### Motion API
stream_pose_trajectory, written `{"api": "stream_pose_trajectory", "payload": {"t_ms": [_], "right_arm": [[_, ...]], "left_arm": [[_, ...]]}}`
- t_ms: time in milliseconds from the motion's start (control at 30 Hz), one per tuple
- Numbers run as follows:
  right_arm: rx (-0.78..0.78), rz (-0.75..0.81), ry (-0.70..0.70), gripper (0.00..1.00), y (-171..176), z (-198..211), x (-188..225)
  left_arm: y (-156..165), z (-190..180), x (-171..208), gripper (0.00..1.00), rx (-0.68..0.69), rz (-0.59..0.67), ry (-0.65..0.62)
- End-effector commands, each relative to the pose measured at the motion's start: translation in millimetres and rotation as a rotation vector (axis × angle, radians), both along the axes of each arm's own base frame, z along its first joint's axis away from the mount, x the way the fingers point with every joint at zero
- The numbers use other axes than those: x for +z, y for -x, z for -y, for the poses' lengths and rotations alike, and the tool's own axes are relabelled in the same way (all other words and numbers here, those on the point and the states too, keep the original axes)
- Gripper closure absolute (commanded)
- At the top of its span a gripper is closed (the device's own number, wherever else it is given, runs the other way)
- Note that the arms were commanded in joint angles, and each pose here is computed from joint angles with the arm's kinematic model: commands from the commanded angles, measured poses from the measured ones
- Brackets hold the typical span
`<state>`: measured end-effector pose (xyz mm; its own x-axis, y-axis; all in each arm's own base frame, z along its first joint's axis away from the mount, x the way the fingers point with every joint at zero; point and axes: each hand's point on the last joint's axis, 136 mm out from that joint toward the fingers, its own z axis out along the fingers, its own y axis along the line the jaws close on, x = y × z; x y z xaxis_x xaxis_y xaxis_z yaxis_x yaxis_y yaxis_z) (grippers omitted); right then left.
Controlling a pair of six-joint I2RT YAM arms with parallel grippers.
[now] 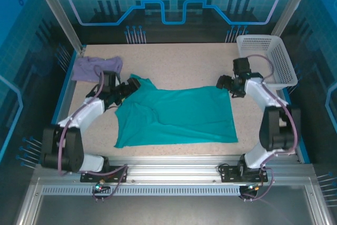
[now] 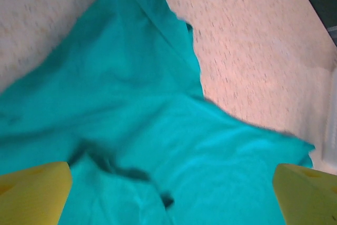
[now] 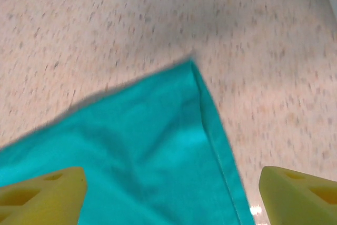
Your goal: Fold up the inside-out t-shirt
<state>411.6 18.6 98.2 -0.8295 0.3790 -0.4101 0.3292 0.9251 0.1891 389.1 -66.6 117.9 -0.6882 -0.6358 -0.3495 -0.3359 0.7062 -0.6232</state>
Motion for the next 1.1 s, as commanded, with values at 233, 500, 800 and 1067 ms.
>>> {"api": "stream_pose_trajectory", "payload": {"t_ms": [233,500,800,1067], "right_arm": [[0.006,-0.183,0.048,0.28,-44,12,-47],[0.015,-0.238,0.015,0.60,-49,5,-70],[0.024,-0.240,0.013,0.82,-52,2,-77],[0.046,-0.231,0.022,0.97,-53,-2,-77]], "left_arm": [[-38,-12,-23,0.02,-0.033,-0.028,0.176],[-51,-21,-25,0.01,-0.059,-0.027,0.068],[-71,-25,-40,0.04,-0.073,-0.081,0.008],[-99,-22,-58,0.14,-0.114,-0.159,-0.034]]}}
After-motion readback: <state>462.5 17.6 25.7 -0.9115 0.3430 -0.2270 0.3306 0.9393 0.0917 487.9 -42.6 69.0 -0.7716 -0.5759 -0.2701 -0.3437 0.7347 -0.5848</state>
